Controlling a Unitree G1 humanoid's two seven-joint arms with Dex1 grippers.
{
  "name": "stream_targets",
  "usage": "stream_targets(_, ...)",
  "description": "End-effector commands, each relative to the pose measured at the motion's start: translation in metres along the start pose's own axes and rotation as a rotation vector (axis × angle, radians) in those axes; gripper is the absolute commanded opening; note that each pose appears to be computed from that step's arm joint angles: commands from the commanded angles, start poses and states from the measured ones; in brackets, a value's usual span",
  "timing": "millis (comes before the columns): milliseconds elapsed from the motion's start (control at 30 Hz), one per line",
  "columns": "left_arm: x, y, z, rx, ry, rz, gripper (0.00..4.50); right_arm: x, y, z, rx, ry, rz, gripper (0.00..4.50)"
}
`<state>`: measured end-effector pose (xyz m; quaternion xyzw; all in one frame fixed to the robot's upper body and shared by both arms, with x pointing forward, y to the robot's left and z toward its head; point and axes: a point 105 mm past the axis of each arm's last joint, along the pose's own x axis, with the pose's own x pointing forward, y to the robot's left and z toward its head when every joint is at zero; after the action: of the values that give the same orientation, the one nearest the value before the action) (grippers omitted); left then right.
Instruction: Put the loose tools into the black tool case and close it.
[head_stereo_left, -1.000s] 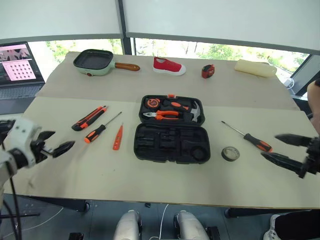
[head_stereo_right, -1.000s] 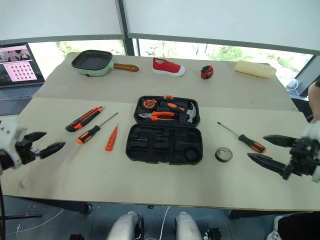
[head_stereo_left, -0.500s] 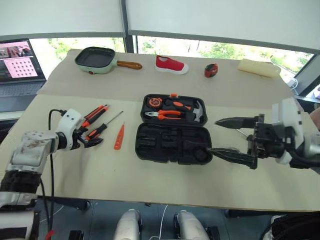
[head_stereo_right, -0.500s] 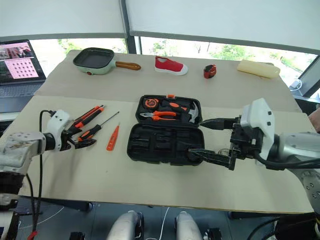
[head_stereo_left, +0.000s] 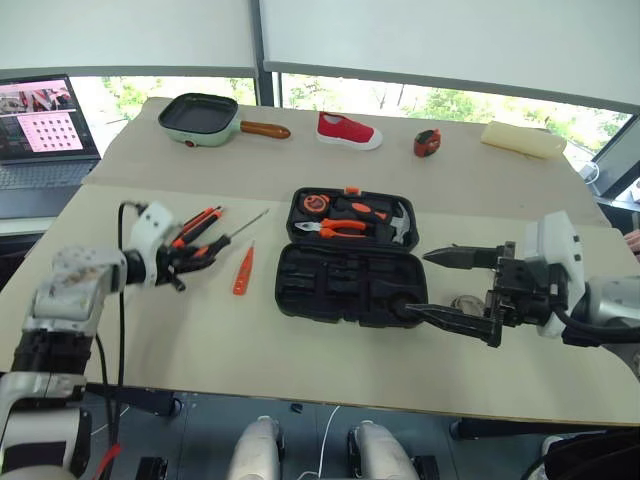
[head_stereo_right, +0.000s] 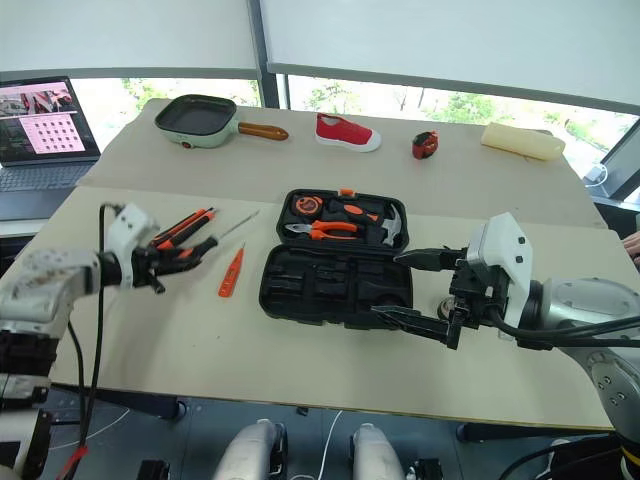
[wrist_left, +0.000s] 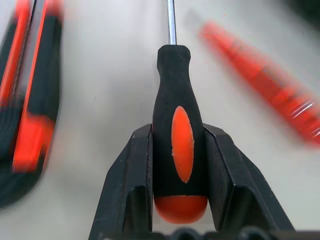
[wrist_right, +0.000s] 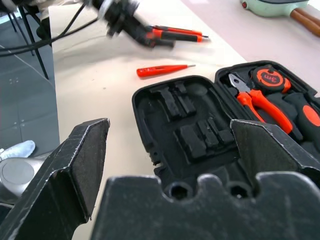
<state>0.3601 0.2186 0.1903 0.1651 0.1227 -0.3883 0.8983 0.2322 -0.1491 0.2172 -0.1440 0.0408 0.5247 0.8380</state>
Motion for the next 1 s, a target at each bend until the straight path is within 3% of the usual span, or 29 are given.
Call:
stream_targets(33,0.021,-0.042,0.060,0.339,-0.105,-0.241,0.89,0.000,-0.003,0.003,-0.036,-0.019,-0.026,4.50)
stream_targets(167,0.065,-0.069,0.056,0.572,-0.057,-0.407,0.89,0.003,-0.011,-0.001,-0.018,-0.031,-0.063,4.50)
stream_targets(367,0.116,-0.078,0.046,0.720,0.005,-0.459,0.89,0.000,-0.009,-0.004,-0.004,-0.031,-0.101,4.50)
stream_targets(733,0.130,-0.074,0.025,0.826,0.050,-0.476,0.89,-0.006,0.000,-0.007,0.008,-0.037,-0.174,4.50)
stream_targets(1000,0.137,-0.068,0.025,0.737,0.062,-0.446,0.89,-0.008,0.001,-0.007,0.014,-0.038,-0.191,4.50)
